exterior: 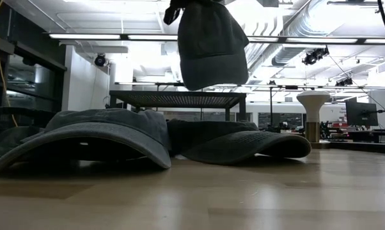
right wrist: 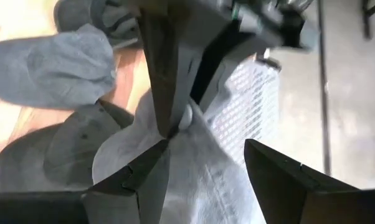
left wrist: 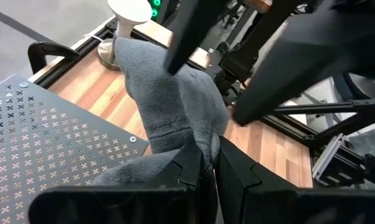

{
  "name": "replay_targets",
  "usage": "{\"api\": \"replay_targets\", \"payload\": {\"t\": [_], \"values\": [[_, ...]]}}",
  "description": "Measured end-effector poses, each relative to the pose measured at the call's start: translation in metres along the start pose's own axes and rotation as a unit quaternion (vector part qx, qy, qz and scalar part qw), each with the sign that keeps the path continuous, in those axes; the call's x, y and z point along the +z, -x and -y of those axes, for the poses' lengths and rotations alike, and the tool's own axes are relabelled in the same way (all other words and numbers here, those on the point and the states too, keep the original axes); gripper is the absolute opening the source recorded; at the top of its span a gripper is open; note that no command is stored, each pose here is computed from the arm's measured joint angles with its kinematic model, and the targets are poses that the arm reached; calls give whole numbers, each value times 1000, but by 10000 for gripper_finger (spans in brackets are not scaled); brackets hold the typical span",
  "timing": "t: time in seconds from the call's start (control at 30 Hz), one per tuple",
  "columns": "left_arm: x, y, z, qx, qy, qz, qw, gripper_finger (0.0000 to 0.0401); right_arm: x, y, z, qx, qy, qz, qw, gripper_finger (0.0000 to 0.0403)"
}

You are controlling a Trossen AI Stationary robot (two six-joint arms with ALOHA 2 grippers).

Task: Pick & Place hat
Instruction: Put the right gray cap on the shelf

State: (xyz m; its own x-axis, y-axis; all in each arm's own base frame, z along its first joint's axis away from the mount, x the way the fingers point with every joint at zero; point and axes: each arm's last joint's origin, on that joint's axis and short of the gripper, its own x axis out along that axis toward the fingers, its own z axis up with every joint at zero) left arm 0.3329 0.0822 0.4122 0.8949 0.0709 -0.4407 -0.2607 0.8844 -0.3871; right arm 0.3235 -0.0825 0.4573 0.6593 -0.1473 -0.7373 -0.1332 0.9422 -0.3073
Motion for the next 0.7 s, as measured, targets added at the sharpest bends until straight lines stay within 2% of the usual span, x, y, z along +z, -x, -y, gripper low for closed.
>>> {"api": "replay_targets", "payload": {"t": [0.2, 0.33, 0.7], "values": [[0, 0, 0, 0, -2, 1, 1000, 21, -3, -4, -1, 14, -14, -11, 1000, 199], [1, 0, 0, -2, -3, 4, 1000, 21, -8, -17, -4, 42, -21, -24, 999, 199], [3, 0, 2, -14, -14, 13, 1000, 21, -15, -39, -8, 65, -57, -47, 995, 192]]}}
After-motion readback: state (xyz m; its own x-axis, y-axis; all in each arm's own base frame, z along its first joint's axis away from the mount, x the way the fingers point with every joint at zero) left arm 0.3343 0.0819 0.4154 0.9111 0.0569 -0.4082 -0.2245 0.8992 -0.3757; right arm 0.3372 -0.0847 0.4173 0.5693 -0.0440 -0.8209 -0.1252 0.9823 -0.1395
